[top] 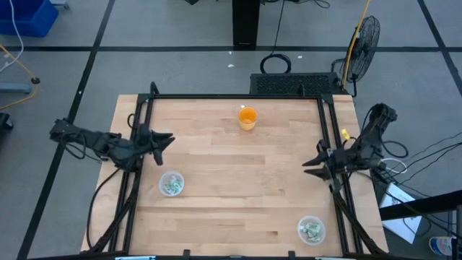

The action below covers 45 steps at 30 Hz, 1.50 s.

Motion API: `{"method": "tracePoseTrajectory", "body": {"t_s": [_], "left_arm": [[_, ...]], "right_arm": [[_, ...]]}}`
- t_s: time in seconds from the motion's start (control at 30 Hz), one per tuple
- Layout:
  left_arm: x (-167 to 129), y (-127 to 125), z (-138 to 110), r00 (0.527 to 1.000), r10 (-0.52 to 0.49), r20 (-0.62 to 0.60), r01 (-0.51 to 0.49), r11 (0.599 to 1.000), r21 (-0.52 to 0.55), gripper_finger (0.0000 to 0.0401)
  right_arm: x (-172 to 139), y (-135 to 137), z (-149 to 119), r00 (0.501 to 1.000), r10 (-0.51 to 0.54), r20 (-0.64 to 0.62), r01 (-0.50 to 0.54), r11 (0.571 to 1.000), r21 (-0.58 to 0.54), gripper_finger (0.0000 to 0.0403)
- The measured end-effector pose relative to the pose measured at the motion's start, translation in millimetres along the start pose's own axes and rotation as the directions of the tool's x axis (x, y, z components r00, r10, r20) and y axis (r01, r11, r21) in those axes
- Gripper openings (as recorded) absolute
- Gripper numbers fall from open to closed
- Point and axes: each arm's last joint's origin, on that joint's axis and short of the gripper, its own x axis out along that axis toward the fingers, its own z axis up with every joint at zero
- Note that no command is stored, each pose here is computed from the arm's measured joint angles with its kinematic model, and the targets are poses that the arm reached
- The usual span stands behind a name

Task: Pick and place Stevia / Truvia into bins
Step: Return to Home Position

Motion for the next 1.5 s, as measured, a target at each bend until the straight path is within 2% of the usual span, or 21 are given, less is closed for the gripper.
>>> {"method": "tracePoseTrajectory", "body": {"t_s": [0.27,0.43,0.63,0.8,1.0,1.1,1.5], "left_arm": [[8.4,17.6,-46.1,0.996,-0.059,0.063,0.064,0.995,-0.082,0.0104],[15.8,22.4,-68.9,0.989,-0.095,0.114,0.106,0.99,-0.097,0.0104],[16.6,17.7,-67.9,0.969,-0.198,0.147,0.203,0.979,-0.019,0.0104],[17.3,18.0,-69.7,0.973,-0.193,0.128,0.196,0.981,-0.005,0.0104],[17.6,18.5,-70.8,0.975,-0.187,0.118,0.189,0.982,-0.005,0.0104],[17.4,18.3,-70.2,0.974,-0.189,0.124,0.193,0.981,-0.016,0.0104],[17.4,18.2,-69.9,0.974,-0.19,0.126,0.193,0.981,-0.015,0.0104]], "right_arm": [[-9.4,-14.7,-33.4,0.997,0.003,0.072,-0.003,1.0,0.0,0.0091],[-7.7,-14.0,-38.4,0.997,0.001,0.074,-0.001,1.0,-0.006,0.0091],[-5.6,-13.7,-48.9,0.998,0.0,0.064,0.004,0.998,-0.066,0.0091],[-3.1,-13.9,-63.3,0.999,-0.005,0.035,0.008,0.995,-0.104,0.0091],[-2.7,-13.2,-61.7,0.997,0.002,0.078,0.001,1.0,-0.031,0.0091],[-2.4,-13.3,-63.1,0.998,-0.006,0.066,0.008,0.999,-0.039,0.0091],[-1.6,-18.8,-62.5,0.985,-0.153,0.083,0.158,0.985,-0.064,0.0091]]}}
